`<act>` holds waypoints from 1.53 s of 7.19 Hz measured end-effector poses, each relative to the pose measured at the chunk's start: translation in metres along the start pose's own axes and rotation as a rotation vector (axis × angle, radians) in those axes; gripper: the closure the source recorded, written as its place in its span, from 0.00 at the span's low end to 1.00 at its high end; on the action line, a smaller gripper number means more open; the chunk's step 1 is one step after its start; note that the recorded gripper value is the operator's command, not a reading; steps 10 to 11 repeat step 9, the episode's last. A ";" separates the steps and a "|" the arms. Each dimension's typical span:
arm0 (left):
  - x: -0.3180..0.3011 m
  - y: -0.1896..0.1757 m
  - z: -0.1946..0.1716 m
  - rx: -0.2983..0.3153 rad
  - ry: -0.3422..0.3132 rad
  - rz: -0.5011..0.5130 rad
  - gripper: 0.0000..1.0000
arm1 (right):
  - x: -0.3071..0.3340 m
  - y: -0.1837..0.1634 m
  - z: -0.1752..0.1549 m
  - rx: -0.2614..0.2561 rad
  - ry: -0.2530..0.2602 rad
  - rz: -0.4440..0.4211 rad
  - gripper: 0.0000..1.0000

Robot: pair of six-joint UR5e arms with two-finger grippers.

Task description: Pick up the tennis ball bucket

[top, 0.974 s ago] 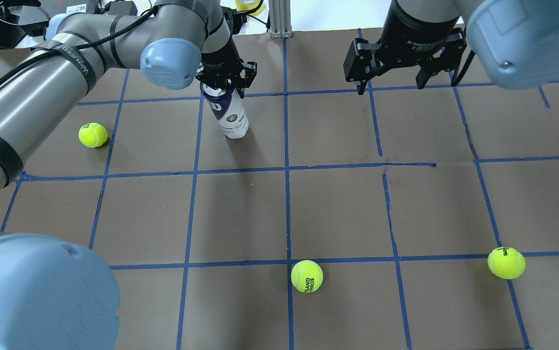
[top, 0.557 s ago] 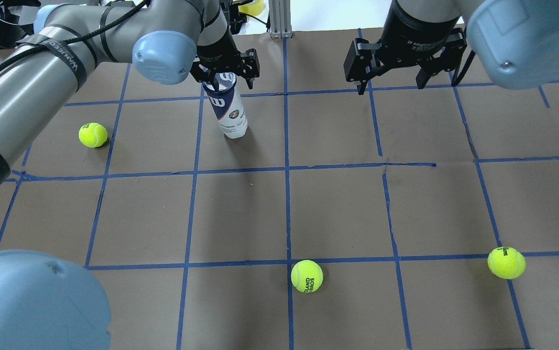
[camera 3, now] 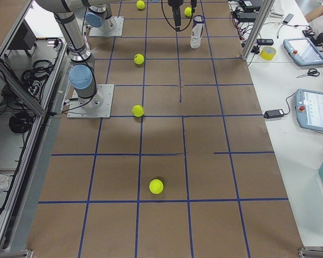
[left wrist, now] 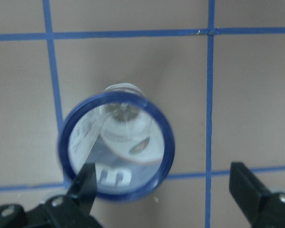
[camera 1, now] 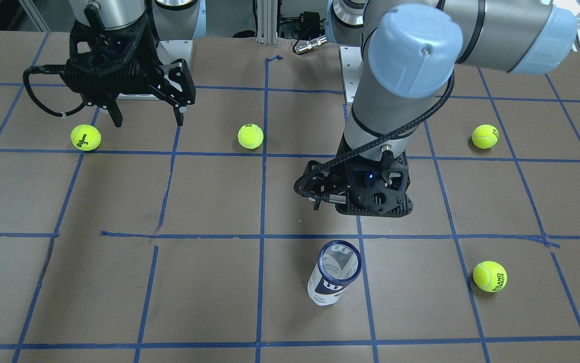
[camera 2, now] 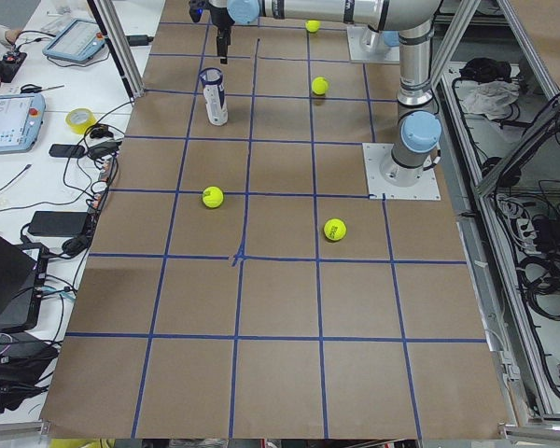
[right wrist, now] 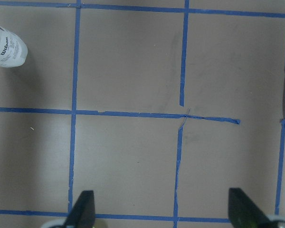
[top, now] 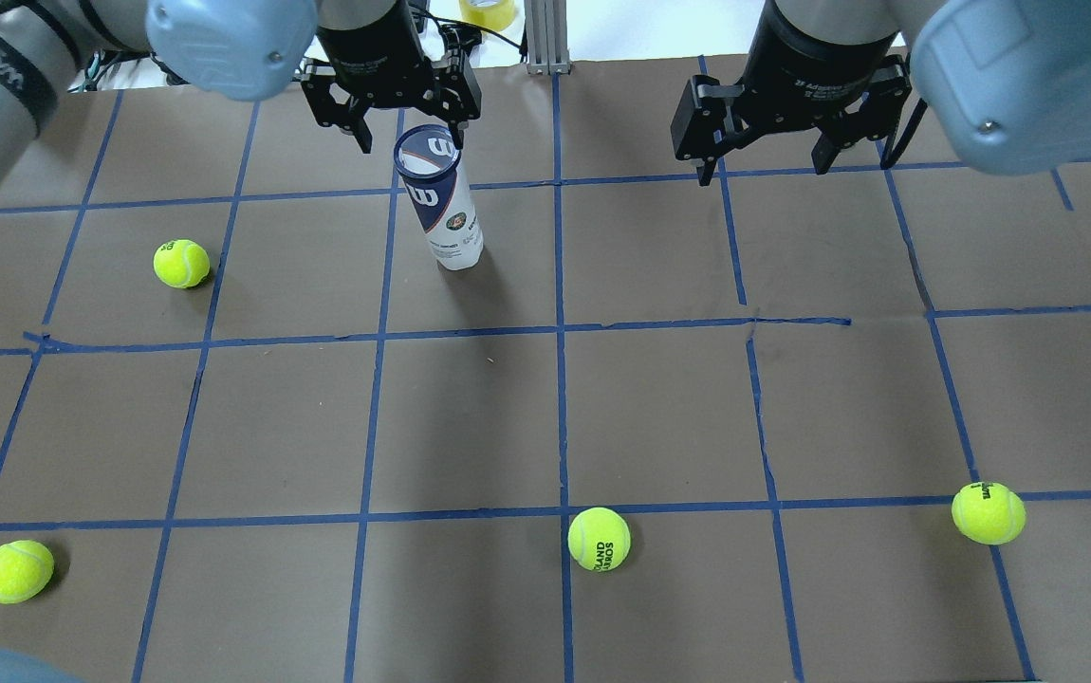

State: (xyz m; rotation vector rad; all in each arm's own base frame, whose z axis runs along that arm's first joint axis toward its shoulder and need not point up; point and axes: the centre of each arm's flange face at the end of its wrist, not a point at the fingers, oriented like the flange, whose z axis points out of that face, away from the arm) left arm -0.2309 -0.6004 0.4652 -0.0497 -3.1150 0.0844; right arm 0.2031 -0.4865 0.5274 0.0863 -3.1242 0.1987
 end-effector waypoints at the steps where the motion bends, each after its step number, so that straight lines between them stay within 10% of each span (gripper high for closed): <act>1: -0.018 0.012 -0.018 -0.013 -0.007 0.015 0.00 | 0.000 0.000 0.000 0.000 0.000 0.000 0.00; 11: -0.115 0.099 -0.051 -0.020 -0.020 0.033 0.00 | -0.001 0.000 -0.001 0.003 -0.001 -0.001 0.00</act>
